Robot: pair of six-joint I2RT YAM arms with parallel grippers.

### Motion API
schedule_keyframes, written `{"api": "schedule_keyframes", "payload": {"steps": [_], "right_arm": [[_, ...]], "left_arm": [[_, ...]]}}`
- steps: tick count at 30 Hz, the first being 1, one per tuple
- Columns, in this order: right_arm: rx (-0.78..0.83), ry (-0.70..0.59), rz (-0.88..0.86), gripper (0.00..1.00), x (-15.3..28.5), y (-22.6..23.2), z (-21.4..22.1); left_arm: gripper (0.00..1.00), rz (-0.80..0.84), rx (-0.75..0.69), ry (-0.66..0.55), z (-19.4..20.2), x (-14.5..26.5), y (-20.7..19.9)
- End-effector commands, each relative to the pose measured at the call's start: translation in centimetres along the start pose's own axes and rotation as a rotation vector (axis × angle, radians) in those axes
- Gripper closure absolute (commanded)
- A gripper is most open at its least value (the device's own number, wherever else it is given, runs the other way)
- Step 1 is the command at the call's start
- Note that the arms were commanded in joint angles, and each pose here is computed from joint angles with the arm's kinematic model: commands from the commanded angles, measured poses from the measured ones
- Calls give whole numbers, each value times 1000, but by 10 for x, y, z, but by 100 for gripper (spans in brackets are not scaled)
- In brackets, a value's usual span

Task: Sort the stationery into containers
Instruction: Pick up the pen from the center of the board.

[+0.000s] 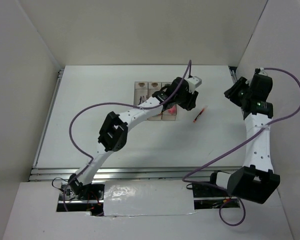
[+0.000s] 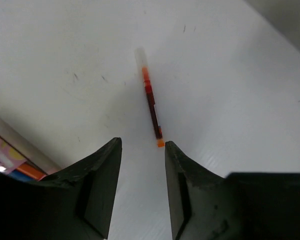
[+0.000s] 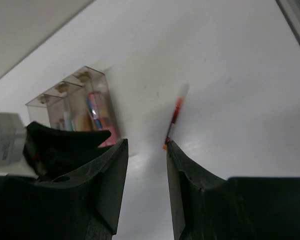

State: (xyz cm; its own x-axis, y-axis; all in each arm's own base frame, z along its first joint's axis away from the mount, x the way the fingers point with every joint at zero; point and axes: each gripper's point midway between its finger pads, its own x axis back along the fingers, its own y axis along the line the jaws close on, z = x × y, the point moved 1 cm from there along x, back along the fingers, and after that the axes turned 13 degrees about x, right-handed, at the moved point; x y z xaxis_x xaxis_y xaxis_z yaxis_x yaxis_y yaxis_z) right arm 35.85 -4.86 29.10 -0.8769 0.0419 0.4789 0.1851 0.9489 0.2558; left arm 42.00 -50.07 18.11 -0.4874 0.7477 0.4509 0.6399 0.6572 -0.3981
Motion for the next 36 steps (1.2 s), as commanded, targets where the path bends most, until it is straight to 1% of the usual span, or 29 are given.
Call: {"api": "schedule_keyframes", "payload": {"steps": [1, 2, 3, 5, 7, 15, 21, 24, 26, 30, 31, 36], "right_arm": [[-17, -5, 33, 56, 19, -20, 14], [-18, -18, 43, 56, 26, -23, 15], [-14, -22, 48, 56, 30, -25, 15], [-19, -29, 57, 56, 36, -30, 14], [-25, -13, 59, 56, 36, -33, 17], [-40, 23, 41, 57, 29, -35, 26], [-28, 18, 43, 57, 30, -36, 24], [-28, 15, 42, 58, 32, -36, 23], [-25, 16, 43, 58, 32, -36, 23], [-25, 18, 39, 58, 31, -36, 23], [-27, 17, 34, 58, 31, -35, 22], [-31, 23, 21, 59, 30, -33, 21]], "left_arm": [[48, 47, -15, 2, 11, -24, -8], [45, 31, -18, 5, 23, -33, -8], [40, 27, -24, -15, 23, -38, -9], [38, 21, -21, 3, 39, -50, -9], [37, 11, -15, 30, 53, -60, -3], [36, 4, -3, 83, 85, -74, 6], [39, -42, -18, 102, 103, -85, 15], [41, -43, -28, 102, 107, -89, 12], [45, -42, -42, 112, 109, -90, 9], [45, -50, -85, 115, 115, -92, 0], [45, -54, -99, 103, 111, -93, -3], [52, -64, -74, 126, 118, -93, -2]]}}
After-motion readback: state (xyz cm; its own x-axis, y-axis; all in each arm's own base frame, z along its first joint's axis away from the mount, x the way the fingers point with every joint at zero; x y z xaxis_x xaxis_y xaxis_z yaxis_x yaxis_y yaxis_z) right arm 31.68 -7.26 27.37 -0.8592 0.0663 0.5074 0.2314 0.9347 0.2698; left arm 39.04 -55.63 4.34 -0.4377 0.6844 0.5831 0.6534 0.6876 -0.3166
